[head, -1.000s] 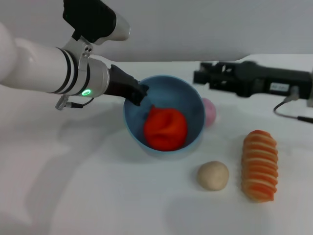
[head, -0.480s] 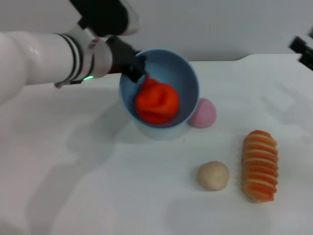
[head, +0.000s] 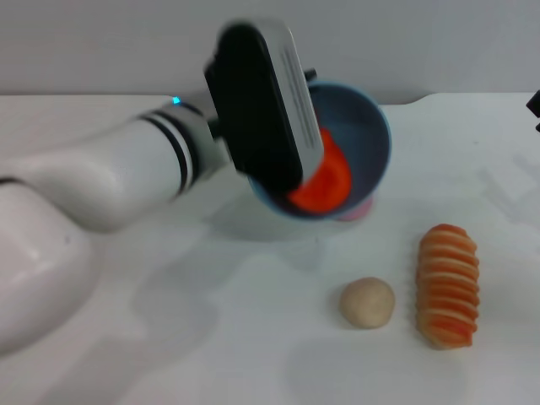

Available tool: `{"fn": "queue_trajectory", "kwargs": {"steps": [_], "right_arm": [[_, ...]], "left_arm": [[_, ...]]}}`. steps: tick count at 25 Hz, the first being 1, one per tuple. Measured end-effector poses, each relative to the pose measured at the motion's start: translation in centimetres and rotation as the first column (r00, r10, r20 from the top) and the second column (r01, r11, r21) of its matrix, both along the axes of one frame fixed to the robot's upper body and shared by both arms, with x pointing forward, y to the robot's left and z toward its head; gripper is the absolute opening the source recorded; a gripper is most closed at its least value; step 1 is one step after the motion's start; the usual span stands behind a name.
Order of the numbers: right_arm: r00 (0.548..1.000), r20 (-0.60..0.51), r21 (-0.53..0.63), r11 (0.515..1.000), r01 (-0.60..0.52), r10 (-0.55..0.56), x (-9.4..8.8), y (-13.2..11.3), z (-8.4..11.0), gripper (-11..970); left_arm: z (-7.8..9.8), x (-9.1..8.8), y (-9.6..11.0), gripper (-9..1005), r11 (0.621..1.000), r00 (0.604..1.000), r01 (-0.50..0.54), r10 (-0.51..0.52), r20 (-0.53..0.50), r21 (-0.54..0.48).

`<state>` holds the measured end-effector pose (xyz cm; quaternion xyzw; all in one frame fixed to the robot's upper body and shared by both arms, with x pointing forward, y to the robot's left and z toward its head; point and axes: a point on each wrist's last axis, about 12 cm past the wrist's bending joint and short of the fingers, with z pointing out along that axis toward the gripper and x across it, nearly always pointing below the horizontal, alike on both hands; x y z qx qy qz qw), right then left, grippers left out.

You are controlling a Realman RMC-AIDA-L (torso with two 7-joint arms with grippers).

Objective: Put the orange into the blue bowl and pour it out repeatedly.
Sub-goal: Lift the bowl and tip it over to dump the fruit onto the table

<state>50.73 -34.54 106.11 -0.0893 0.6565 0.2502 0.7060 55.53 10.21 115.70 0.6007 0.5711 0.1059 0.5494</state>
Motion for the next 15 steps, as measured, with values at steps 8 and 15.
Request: {"fn": "queue_trajectory", "kwargs": {"steps": [8,15], "right_arm": [[1.000,-0.010,0.000,1.000,0.004,-0.004,0.6,0.3,0.0,750],[1.000,-0.001,0.002,1.000,-0.011,0.011,1.3,0.8,0.3,749]], "left_arm": [[-1.8,-3.7,0.1,-1,0.985,0.952,0.110,-0.143,0.272,0.133],[-3.3,-5.1,0.3,-1,0.968,0.908,0.123,-0.199,0.368,0.218]]}}
